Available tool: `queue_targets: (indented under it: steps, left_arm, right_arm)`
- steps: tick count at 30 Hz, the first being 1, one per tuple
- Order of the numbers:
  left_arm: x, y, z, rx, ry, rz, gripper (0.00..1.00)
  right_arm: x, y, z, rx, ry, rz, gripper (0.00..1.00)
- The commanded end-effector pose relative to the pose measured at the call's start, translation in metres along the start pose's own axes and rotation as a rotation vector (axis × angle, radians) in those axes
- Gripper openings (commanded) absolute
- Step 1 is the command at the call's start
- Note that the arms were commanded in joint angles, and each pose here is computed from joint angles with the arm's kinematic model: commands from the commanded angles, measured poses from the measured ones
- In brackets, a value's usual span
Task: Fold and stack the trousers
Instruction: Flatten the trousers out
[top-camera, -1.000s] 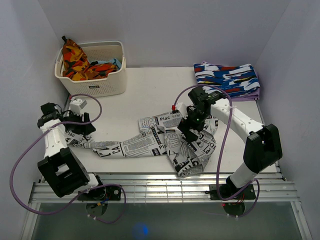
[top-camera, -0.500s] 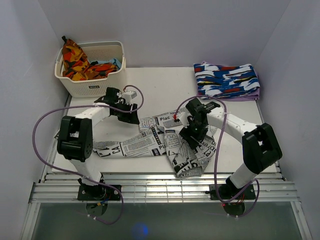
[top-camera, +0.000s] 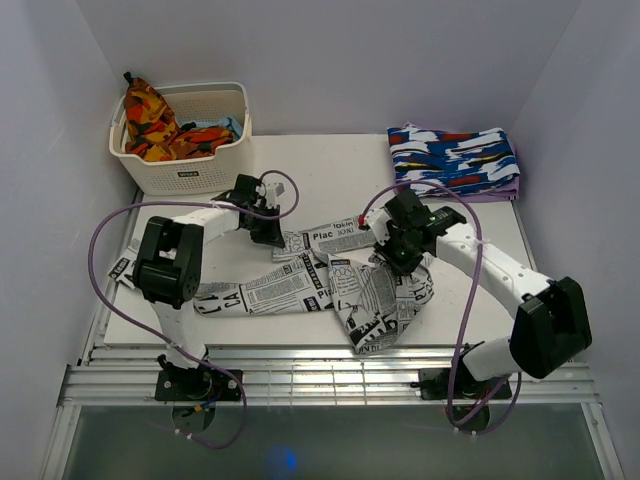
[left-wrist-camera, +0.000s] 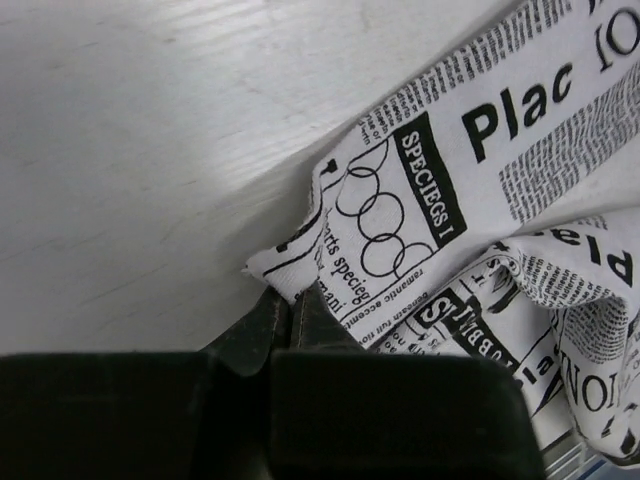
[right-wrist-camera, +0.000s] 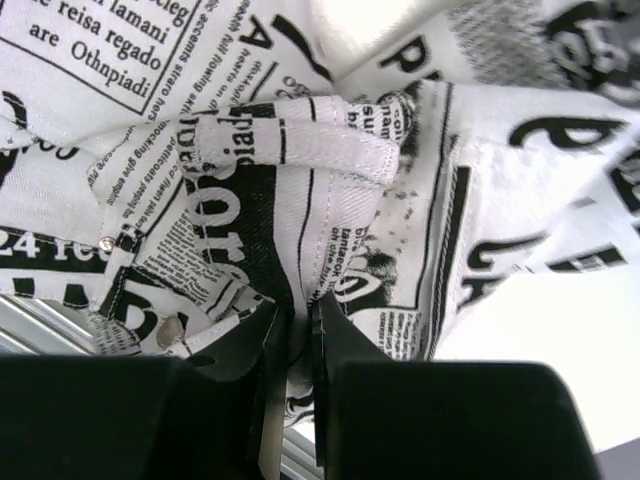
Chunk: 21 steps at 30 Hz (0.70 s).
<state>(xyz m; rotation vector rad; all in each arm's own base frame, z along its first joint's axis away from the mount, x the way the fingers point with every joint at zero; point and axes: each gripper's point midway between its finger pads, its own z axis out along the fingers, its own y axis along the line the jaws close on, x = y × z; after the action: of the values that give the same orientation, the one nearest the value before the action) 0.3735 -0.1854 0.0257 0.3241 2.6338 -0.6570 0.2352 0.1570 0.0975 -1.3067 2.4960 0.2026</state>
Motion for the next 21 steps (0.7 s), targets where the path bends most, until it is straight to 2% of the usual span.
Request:
queue_targets:
  steps: [1, 5, 6, 8, 11, 17, 21]
  left_arm:
    - [-0.036, 0.036, -0.051, -0.121, -0.143, -0.055, 0.0]
    - [-0.059, 0.102, -0.136, -0.252, -0.309, -0.131, 0.0]
    - [-0.058, 0.126, -0.169, -0.313, -0.359, -0.135, 0.0]
    - [-0.051, 0.155, -0.205, -0.384, -0.408, -0.168, 0.0]
    - [-0.032, 0.179, -0.25, -0.486, -0.436, -0.121, 0.0]
    - [-0.007, 0.225, -0.299, -0.643, -0.48, -0.142, 0.0]
    - [-0.015, 0.244, -0.318, -0.701, -0.54, -0.13, 0.0]
  right_arm:
    - [-0.005, -0.028, -0.03, 0.114, -0.104, 0.017, 0.08]
    - [0.01, -0.059, -0.054, 0.168, -0.177, 0.027, 0.08]
    - [0.016, -0.071, -0.06, 0.197, -0.187, 0.048, 0.08]
    - [0.021, -0.082, -0.069, 0.218, -0.206, 0.05, 0.08]
    - [0.036, -0.112, -0.075, 0.266, -0.206, 0.056, 0.08]
    - [0.06, -0.161, -0.062, 0.309, -0.167, 0.097, 0.08]
    - [0.067, -0.2, -0.054, 0.324, -0.146, 0.147, 0.08]
